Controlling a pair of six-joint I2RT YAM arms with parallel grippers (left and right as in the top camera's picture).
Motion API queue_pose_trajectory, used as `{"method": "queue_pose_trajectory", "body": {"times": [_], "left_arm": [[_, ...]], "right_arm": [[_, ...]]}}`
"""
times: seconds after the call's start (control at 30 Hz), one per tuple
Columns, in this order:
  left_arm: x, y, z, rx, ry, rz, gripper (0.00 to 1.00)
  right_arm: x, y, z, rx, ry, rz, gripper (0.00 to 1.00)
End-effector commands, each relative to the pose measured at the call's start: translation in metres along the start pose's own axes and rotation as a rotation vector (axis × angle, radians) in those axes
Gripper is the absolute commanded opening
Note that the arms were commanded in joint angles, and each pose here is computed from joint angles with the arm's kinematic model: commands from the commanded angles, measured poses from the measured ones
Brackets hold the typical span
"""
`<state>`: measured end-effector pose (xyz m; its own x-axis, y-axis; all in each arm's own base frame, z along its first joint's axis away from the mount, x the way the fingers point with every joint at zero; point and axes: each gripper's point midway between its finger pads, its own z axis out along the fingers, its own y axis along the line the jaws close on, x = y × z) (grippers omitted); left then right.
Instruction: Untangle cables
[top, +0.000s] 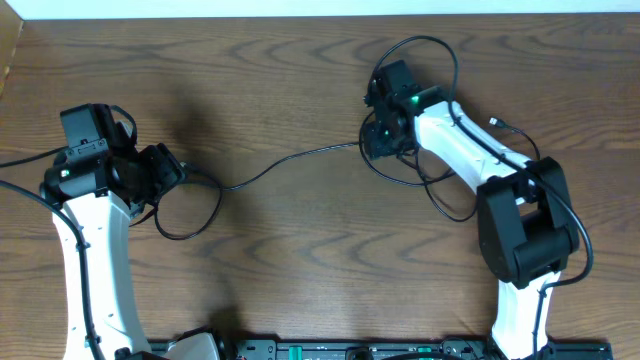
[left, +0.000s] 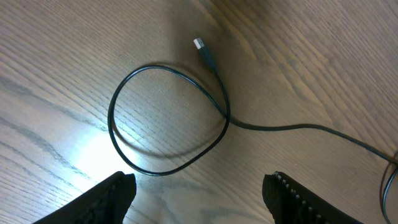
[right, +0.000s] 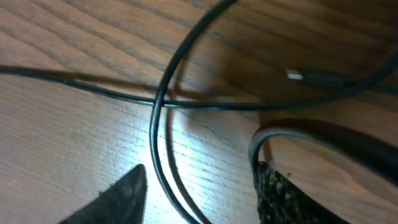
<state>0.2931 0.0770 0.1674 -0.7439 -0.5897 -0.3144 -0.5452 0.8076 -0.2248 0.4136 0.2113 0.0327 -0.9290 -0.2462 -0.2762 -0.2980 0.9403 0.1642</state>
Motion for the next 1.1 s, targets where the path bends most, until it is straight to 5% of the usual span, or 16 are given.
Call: {"method": "queue_pose_trajectory", "body": {"times": [0.0,0.7,1.07], "left_arm": [[0.002,0.001,0.0,0.0,0.002,-0.003,0.71],[0.003,0.001,0.0,-0.002,0.006,-0.003,0.71],[0.003,0.001,0.0,-0.001,0.006,-0.003,0.71]], "right_arm": [[0.005,0.008,0.018,-0.002,0.025,0.005,0.55],[0.012,0.017,0.046,-0.02,0.048,-0.027,0.52],[0.017,0.01,0.046,0.028,0.067,-0.226,0.56]]}}
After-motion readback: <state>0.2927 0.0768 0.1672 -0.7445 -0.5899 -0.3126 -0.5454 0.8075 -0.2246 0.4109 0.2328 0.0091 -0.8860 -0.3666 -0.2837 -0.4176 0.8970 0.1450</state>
